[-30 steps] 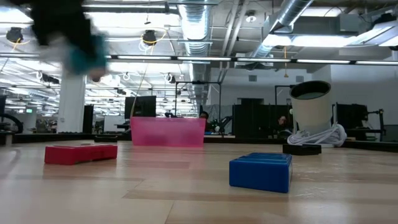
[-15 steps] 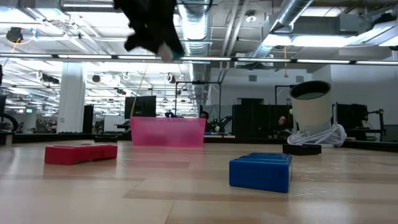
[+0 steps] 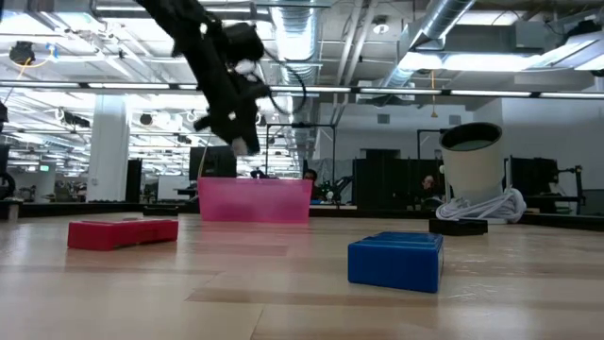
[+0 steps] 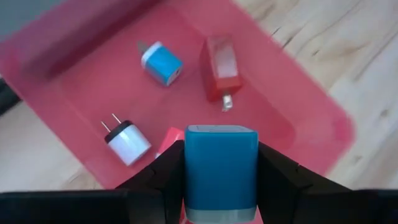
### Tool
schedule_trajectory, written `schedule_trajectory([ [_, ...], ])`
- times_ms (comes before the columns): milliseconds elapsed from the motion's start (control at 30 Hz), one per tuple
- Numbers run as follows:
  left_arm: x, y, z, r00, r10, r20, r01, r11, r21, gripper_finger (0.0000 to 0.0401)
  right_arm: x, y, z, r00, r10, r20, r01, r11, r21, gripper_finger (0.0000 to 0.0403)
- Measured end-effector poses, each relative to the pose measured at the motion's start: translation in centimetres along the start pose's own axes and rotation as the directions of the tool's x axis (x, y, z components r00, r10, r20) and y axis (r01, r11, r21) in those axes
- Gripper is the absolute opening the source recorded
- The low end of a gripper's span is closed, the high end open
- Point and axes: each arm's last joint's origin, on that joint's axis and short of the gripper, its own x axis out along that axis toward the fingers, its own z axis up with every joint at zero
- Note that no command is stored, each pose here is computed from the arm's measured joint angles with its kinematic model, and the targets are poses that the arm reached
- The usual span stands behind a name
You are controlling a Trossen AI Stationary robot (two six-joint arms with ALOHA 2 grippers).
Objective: Pick & Place Office items
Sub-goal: Put the blue and white charger adapter into the red bin
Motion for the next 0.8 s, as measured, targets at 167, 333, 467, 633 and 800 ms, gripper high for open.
schedule_trajectory([
  [167, 3.2, 0.0, -0.1, 0.999, -0.018, -0.036, 0.018, 1.0, 0.019, 0.0138, 1.4, -0.1, 0.6, 0.999, -0.037, 0.011, 0.037, 0.999, 0.011, 0.0228],
  [333, 5.5, 0.0, -0.1, 0.999, -0.013, -0.042, 0.013, 1.0, 0.019, 0.0138, 2.0, -0.3, 1.2, 0.998, -0.06, -0.018, 0.061, 0.998, 0.024, 0.0228],
  [467, 6.4, 0.6, 0.1, 1.0, -0.007, -0.024, 0.007, 1.0, 0.005, 0.0138, 2.3, -0.5, 1.6, 0.997, -0.069, -0.028, 0.069, 0.997, 0.027, 0.0228],
  [633, 6.6, 1.3, 0.7, 1.0, -0.014, 0.014, 0.014, 1.0, -0.001, 0.0138, 2.2, -0.6, 1.8, 0.997, -0.069, -0.042, 0.07, 0.997, 0.031, 0.0228],
  [800, 6.7, 1.8, 0.9, 1.0, -0.025, 0.016, 0.025, 1.0, -0.007, 0.0138, 2.2, -0.6, 1.7, 0.996, -0.07, -0.05, 0.071, 0.997, 0.023, 0.0228],
])
